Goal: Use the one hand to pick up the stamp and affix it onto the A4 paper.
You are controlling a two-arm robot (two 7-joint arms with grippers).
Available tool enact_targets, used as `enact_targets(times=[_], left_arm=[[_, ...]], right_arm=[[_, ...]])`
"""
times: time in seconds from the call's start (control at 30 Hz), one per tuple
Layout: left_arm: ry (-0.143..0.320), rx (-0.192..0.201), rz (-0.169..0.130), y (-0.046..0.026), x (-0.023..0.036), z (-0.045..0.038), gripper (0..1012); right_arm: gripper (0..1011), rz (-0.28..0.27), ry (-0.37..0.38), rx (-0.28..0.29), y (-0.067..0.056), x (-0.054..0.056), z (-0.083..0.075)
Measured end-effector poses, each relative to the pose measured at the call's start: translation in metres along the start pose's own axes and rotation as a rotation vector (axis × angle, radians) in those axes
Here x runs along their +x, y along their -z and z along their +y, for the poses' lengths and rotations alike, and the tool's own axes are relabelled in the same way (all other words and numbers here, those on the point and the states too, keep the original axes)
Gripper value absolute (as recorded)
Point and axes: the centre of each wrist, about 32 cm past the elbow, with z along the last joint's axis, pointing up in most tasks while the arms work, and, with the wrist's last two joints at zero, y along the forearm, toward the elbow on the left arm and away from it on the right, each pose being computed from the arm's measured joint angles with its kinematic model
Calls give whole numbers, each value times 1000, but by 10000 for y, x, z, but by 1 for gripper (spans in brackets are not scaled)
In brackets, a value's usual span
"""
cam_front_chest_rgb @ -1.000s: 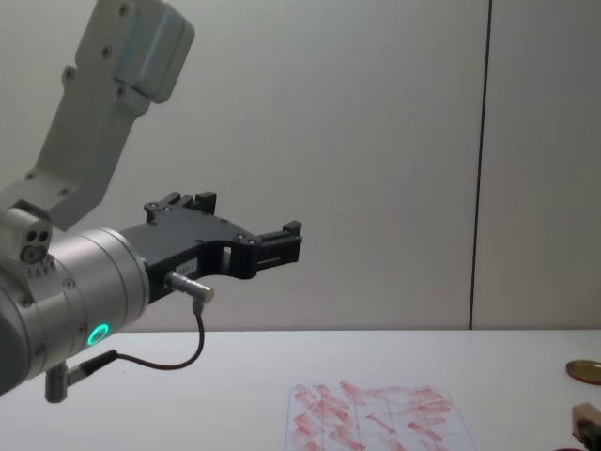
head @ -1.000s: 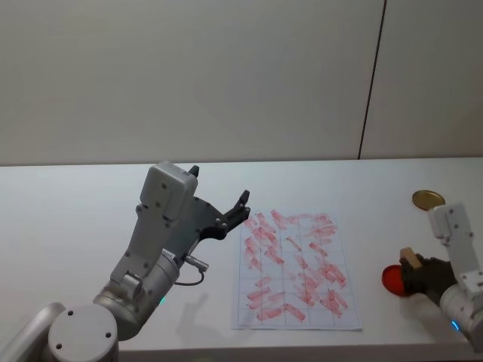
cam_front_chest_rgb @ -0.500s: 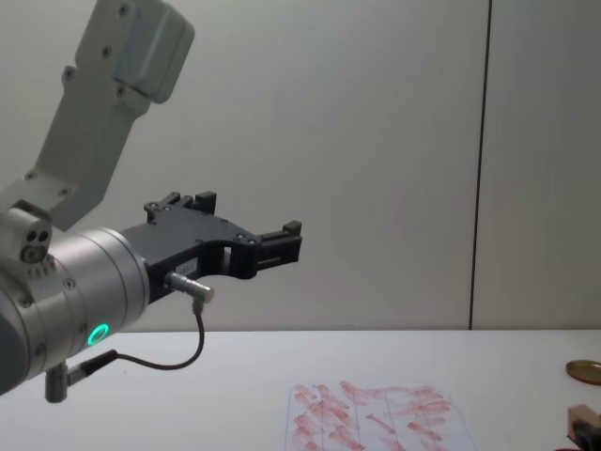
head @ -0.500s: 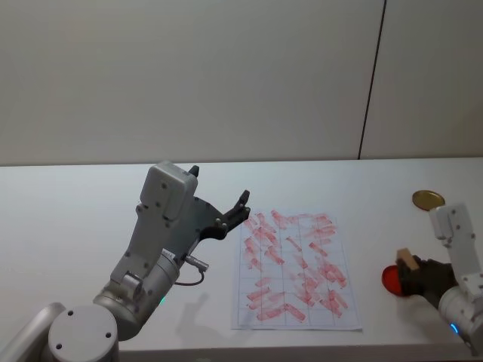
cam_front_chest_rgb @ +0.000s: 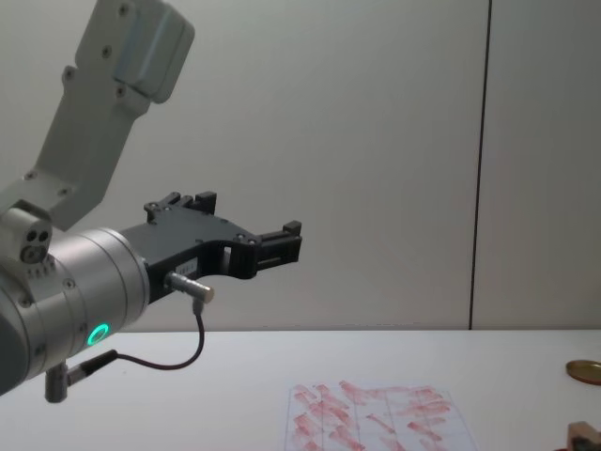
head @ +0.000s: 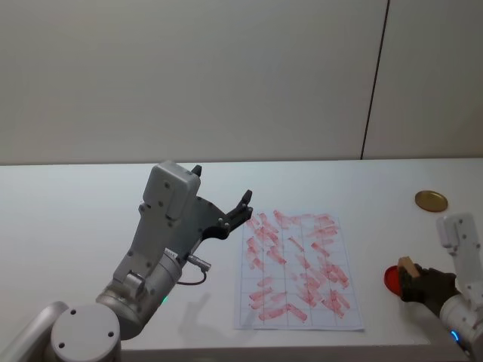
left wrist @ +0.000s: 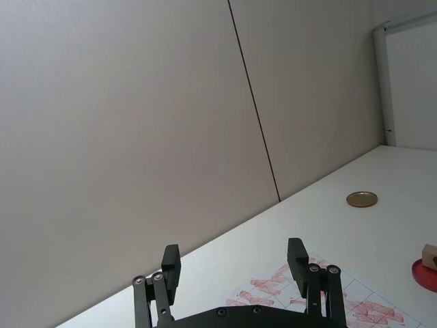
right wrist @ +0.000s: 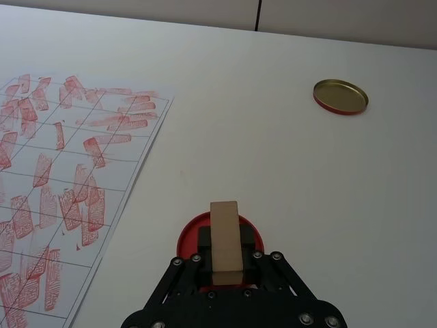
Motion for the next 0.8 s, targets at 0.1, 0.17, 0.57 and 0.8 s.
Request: enact_targets(times=[0.1,0.17,0.57,0.8], left_arm=[[0,0,0,0,0,0,993],[0,0,0,0,0,0,993],[0,0,0,0,0,0,993],[0,0,0,0,0,0,993]], right_arm=[[220,11,1,0,25,7,27],[220,21,4,-2,44,13,54],[220,48,9,-28,79,23,155],[221,53,1,-53,70,22,203]])
